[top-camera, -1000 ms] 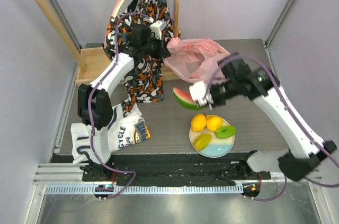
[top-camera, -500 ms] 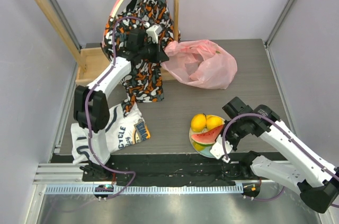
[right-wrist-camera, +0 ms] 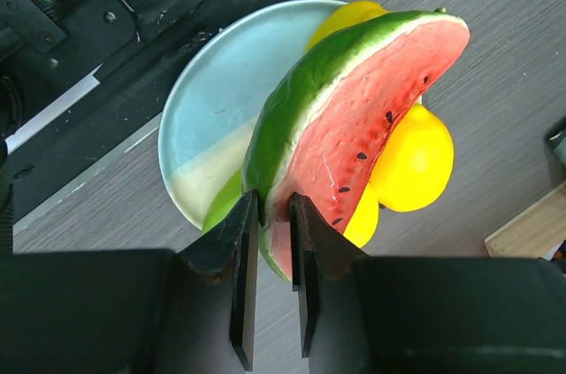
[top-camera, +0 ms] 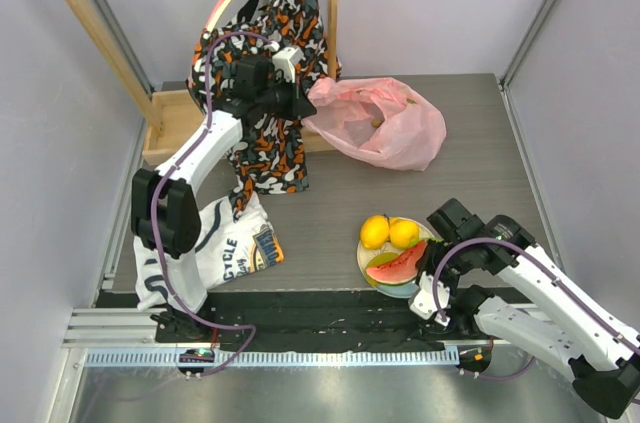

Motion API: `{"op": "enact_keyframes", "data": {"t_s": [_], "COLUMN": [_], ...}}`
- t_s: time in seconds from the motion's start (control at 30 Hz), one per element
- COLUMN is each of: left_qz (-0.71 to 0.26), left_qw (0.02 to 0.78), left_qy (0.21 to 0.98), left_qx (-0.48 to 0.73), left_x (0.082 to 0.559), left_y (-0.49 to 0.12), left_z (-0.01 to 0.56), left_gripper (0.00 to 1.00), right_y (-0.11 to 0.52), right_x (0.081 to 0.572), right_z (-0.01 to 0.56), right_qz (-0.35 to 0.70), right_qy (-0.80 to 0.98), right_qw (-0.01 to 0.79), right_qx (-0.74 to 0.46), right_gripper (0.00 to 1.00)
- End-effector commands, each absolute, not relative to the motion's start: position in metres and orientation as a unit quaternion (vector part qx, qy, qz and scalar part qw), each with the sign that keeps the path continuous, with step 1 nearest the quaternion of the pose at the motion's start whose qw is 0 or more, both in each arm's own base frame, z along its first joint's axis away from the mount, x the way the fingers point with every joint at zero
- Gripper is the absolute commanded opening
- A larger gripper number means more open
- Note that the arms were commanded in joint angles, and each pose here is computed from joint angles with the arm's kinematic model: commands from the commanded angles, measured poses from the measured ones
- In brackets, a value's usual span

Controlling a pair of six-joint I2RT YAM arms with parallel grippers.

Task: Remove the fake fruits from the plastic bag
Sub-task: Place the fake fruit on the plate.

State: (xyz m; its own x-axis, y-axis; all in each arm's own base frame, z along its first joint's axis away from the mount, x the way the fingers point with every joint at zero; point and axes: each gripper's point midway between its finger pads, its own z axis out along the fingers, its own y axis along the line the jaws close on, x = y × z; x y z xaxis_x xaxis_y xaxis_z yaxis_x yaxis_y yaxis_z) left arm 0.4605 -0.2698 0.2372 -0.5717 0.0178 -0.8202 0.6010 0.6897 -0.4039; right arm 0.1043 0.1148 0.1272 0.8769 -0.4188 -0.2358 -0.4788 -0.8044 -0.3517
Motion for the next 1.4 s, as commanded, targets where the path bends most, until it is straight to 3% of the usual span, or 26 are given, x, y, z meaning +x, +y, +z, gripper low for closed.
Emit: {"op": "enact_keyframes", "data": {"t_s": [0.0,0.23,0.5,0.83,0.93,0.97,1.0,1.13,1.3,1.37], "left_qz": [-0.342,-0.339,-0.340,-0.356,-0.360,-0.362,-0.362,-0.368,-0.383,-0.388], "left_qw": [0.461,0.456,0.448,0.436,0.433,0.432,0.431,0.428,0.421,0.418], "left_qy": [0.795,0.799,0.803,0.805,0.805,0.805,0.806,0.805,0.800,0.799], "left_qx": [0.196,0.197,0.196,0.188,0.186,0.186,0.185,0.184,0.189,0.191], "left_x": [0.463,0.461,0.461,0.461,0.462,0.462,0.462,0.463,0.456,0.450], "left_y": [-0.263,-0.262,-0.263,-0.268,-0.270,-0.271,-0.271,-0.274,-0.277,-0.279], "left_z": [0.266,0.260,0.252,0.245,0.243,0.244,0.243,0.242,0.245,0.247], "left_gripper": [0.00,0.00,0.00,0.00,0.00,0.00,0.00,0.00,0.00,0.00], "right_y": [0.095,0.092,0.112,0.128,0.123,0.122,0.120,0.119,0.136,0.142], "right_x": [0.069,0.061,0.085,0.110,0.110,0.109,0.109,0.113,0.139,0.161], "right_z": [0.112,0.096,0.081,0.071,0.068,0.068,0.067,0.084,0.154,0.176], "right_qz": [0.129,0.151,0.158,0.149,0.145,0.143,0.143,0.125,0.069,0.038], "right_qy": [0.214,0.196,0.240,0.316,0.330,0.336,0.347,0.373,0.390,0.439], "right_qw": [0.148,0.131,0.133,0.147,0.136,0.136,0.134,0.152,0.251,0.292], "right_qx": [-0.957,-0.960,-0.949,-0.926,-0.923,-0.921,-0.917,-0.907,-0.883,-0.849], "right_gripper": [0.03,0.03,0.04,0.15,0.27,0.46,0.55,0.71,0.86,0.97]}}
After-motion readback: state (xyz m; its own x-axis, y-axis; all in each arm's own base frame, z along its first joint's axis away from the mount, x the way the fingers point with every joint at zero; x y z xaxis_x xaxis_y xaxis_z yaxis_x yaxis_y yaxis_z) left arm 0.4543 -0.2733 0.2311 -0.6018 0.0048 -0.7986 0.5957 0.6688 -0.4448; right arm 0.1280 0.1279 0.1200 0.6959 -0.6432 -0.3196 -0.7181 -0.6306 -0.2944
